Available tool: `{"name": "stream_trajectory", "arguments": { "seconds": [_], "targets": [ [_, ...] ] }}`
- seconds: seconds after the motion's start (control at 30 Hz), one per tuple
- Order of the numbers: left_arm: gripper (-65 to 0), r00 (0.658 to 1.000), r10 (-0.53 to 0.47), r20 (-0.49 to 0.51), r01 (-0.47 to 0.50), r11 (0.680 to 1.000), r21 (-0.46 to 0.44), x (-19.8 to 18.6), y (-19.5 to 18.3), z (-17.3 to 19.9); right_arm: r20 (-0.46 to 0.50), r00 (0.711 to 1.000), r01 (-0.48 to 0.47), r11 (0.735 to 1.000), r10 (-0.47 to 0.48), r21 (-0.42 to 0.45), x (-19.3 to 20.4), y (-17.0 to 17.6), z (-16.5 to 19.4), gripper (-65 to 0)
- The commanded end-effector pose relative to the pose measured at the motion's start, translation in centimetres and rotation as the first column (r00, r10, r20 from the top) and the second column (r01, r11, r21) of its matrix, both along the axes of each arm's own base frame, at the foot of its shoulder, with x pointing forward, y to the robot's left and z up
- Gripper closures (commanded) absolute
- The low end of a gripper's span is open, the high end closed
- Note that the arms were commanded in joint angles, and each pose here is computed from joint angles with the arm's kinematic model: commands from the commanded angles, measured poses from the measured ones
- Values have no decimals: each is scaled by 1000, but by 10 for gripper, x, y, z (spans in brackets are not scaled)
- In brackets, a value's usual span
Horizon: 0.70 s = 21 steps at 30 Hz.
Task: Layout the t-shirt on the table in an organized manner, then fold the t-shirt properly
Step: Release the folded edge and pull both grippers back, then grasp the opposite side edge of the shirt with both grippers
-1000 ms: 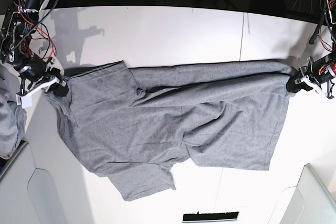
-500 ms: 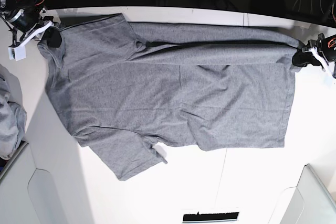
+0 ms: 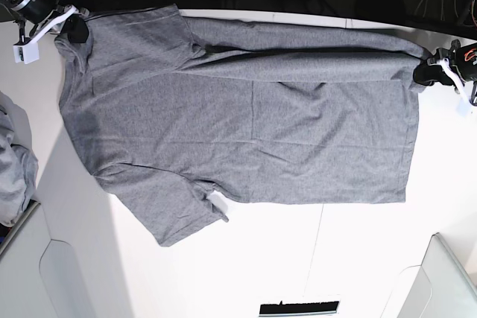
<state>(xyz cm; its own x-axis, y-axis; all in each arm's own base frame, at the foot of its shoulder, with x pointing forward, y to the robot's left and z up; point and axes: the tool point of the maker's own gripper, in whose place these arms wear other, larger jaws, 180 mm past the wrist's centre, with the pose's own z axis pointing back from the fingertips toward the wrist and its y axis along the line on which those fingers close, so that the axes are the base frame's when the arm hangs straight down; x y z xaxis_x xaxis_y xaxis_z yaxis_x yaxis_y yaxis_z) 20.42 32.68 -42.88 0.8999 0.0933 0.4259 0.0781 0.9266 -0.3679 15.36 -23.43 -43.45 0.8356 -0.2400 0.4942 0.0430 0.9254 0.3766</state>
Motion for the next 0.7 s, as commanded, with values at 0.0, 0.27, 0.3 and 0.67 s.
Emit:
{"name": "stream_trajectory", "arguments": {
  "seconds": [0.0,0.27,0.3,0.67],
  "targets": [
    [-71,999,-13,32,12,1000,16,9,7,13,39,999,1,1000,-1,-16,6,-7,10,0],
    [-279,997,9,80,-5,999,-50,20,-1,24,44,999,3,1000,-2,-24,7,-11,11,-331],
    [-286,997,0,81,4,998,-57,20,-5,26,46,999,2,1000,0,-30,8,-13,12,-345],
    [-336,970,-112,215,116,993,-6,59,-23,69,213,974,103,984,-71,-145,55,-78,66,-345]
  ]
}}
